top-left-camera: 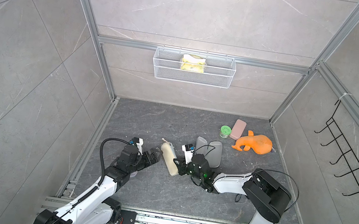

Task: Put umbrellas into zippered umbrella sleeves
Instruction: Pick up the umbrella sleeve at the center of the board.

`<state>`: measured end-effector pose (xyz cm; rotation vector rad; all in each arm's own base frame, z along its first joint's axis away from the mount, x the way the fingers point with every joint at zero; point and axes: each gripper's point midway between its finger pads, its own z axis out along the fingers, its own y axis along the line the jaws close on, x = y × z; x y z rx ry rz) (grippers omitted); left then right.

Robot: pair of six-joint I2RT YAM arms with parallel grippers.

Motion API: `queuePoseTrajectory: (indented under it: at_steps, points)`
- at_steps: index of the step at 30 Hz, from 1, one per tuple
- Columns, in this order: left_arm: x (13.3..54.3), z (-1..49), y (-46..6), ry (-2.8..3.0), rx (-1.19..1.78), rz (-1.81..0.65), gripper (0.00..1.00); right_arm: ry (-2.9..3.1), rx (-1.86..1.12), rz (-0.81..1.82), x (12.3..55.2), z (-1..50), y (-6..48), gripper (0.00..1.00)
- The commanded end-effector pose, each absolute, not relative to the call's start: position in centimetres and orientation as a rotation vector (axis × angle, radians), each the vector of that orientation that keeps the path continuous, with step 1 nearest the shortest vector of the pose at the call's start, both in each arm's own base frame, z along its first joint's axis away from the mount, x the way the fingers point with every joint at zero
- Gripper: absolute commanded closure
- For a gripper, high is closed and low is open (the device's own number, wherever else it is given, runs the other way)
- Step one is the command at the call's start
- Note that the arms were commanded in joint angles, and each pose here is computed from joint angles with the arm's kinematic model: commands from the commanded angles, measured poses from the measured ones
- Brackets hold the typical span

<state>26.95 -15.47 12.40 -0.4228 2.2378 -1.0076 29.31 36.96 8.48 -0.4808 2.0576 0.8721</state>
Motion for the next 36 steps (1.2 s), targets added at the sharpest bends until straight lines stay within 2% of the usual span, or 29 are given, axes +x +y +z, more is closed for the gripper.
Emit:
queuePoseTrajectory:
  at_steps: [1,14,18,30,31,33,36]
  points:
    - [28.3,13.9,-17.6,2.164,-0.414,-1.065,0.0,1.898,-0.469,0.882,29.2,12.6,37.7,0.99]
    - [30.5,11.4,-19.1,2.14,-0.501,-1.118,0.01,1.835,-0.428,0.911,27.2,14.4,38.4,1.0]
    - [30.5,11.7,-21.0,2.126,-0.433,-1.162,0.05,1.831,-0.397,0.948,27.1,14.8,38.6,1.0]
    - [31.2,15.3,-24.2,1.974,-0.049,-1.192,0.34,1.809,-0.352,0.983,26.7,16.6,37.8,0.99]
    - [31.3,15.8,-24.6,1.955,-0.008,-1.195,0.36,1.812,-0.351,0.979,26.7,16.6,37.7,0.97]
    - [31.5,16.9,-25.2,1.909,0.071,-1.189,0.46,1.809,-0.359,0.97,26.6,16.9,37.4,0.85]
    - [31.9,18.6,-25.2,1.815,0.196,-1.111,0.68,1.804,-0.377,0.942,26.3,17.6,36.6,0.65]
